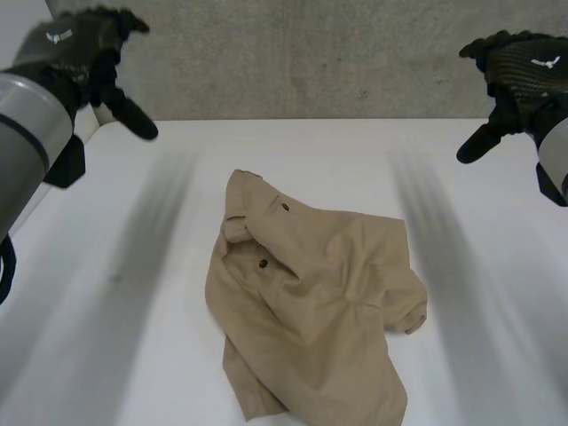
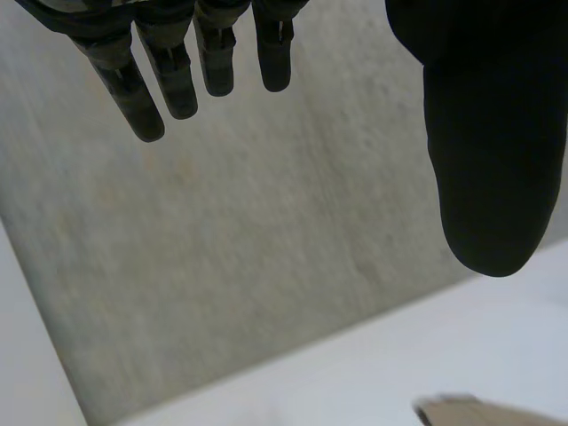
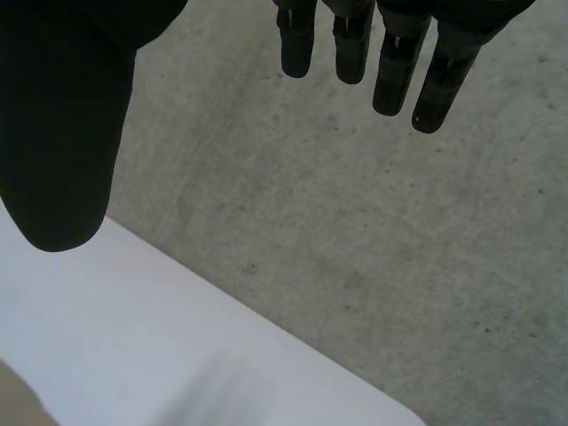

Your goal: Fold the shorts.

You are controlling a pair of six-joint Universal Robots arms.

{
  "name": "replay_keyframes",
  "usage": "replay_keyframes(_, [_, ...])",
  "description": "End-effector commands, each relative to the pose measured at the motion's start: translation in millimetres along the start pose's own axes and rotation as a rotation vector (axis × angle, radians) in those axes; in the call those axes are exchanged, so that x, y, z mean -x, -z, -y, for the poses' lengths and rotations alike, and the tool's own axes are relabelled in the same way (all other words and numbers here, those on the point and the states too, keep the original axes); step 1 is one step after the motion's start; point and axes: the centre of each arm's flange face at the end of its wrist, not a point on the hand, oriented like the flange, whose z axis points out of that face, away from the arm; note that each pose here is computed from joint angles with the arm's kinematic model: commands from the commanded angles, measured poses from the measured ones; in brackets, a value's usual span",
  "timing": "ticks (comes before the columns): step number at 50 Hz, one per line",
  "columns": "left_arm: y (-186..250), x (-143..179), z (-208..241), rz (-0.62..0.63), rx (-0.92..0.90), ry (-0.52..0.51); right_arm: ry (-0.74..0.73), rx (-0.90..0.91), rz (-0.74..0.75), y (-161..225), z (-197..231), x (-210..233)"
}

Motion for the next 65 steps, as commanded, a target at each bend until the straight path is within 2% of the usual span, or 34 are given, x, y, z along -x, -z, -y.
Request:
replay_keyframes(1, [11,0,-13,-0.017,0.09,-0.001,0.005,-0.009,-0.009,3,6,-4])
replay_keyframes(20, [15,0,-10,-0.002,0.051,-0.009,0.021,0.004,0.013,7,7,-1])
replay_keyframes(27, [-24,-4,-58,-0.012,0.08,-0.014,0.269,-0.001,0.17,8,-7,16])
replay_keyframes(31, [-48,-6,-103,-0.014,0.155,-0.019,0.366,0.011,0.209,8,-16,21])
replay_keyframes(35, [-65,-12,-152,-0.033,0.265,-0.052,0.376,0.038,0.21,4,-24,22])
replay_keyframes(40, [-70,-31,-185,-0.103,0.333,-0.056,0.375,0.079,0.222,0,-38,25])
replay_keyframes(48, [-70,-41,-191,-0.153,0.384,-0.044,0.374,0.103,0.232,1,-46,27])
replay_keyframes(56, [-68,-42,-194,-0.137,0.454,0.05,0.372,0.124,0.243,-1,-54,29])
replay_keyframes(65, [-67,-60,-193,-0.269,0.454,0.104,0.371,0.15,0.254,-3,-64,31])
